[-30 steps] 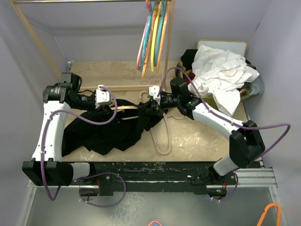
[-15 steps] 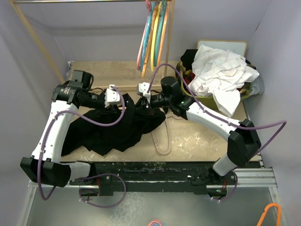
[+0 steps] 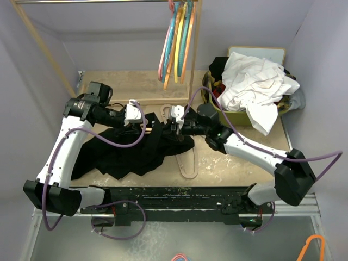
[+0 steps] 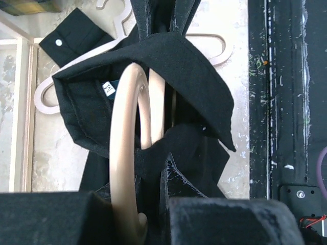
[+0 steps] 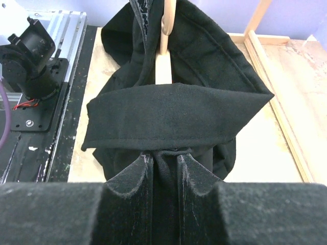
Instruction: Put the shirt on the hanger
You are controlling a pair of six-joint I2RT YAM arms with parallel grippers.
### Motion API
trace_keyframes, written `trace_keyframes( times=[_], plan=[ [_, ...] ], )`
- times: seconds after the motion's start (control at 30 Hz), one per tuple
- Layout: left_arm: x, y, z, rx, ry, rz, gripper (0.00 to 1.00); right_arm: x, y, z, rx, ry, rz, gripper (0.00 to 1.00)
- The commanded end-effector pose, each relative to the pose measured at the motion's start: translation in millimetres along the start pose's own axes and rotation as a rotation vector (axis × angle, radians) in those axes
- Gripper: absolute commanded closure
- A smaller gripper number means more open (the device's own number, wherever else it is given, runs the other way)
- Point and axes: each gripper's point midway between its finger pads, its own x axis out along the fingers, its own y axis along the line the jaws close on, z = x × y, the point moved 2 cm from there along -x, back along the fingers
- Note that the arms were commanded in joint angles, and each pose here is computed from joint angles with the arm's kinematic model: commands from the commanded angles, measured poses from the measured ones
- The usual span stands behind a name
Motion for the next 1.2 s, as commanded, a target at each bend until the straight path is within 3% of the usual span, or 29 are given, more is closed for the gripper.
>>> trace_keyframes(
  times=[0.0, 0.1, 0.2, 0.37, 0.4, 0.43, 0.47, 0.6, 0.63, 0.67, 0.7, 0.73, 0.97, 1.17],
  plan=[
    [-12, 23, 13, 0.078, -0.019, 0.101, 1.00, -8, 18, -6, 0.055, -0.031, 0.010, 1.00],
    [-14, 20, 15, 0.076, -0.026, 0.092, 1.00, 0, 23, -20, 0.112, 0.017, 0.074, 0.98],
    [-16, 18, 17, 0.077, -0.027, 0.089, 1.00, 7, 18, -35, 0.119, 0.094, 0.094, 0.73],
    [-20, 14, 20, 0.085, -0.023, 0.096, 1.00, 11, 13, -36, 0.098, 0.089, 0.094, 0.66],
    [-20, 13, 19, 0.086, -0.020, 0.097, 1.00, 11, 13, -36, 0.098, 0.095, 0.097, 0.67],
    [-21, 13, 19, 0.087, -0.017, 0.098, 1.00, 11, 12, -37, 0.094, 0.105, 0.097, 0.77],
    [-22, 12, 19, 0.091, -0.015, 0.099, 1.00, 11, 12, -42, 0.091, 0.121, 0.099, 0.97],
    [-22, 12, 20, 0.075, -0.017, 0.103, 1.00, 10, 2, -33, 0.057, 0.122, 0.046, 1.00],
    [-22, 13, 20, 0.061, -0.015, 0.110, 0.83, 6, 5, -35, 0.068, 0.107, 0.033, 1.00],
    [-23, 13, 19, 0.037, -0.010, 0.115, 0.54, 3, 7, -32, 0.067, 0.088, 0.019, 1.00],
    [-24, 14, 19, 0.021, -0.005, 0.123, 0.05, 0, 7, -29, 0.060, 0.074, 0.002, 1.00],
    [-27, 15, 20, 0.015, 0.006, 0.137, 0.00, -3, 7, -26, 0.057, 0.062, -0.015, 1.00],
    [-66, 34, -3, -0.010, 0.214, 0.341, 0.01, -23, 7, -24, 0.081, 0.082, -0.125, 1.00],
    [-77, 13, -32, -0.061, 0.175, 0.291, 0.01, -39, 8, -16, 0.121, 0.045, -0.216, 1.00]
  ],
)
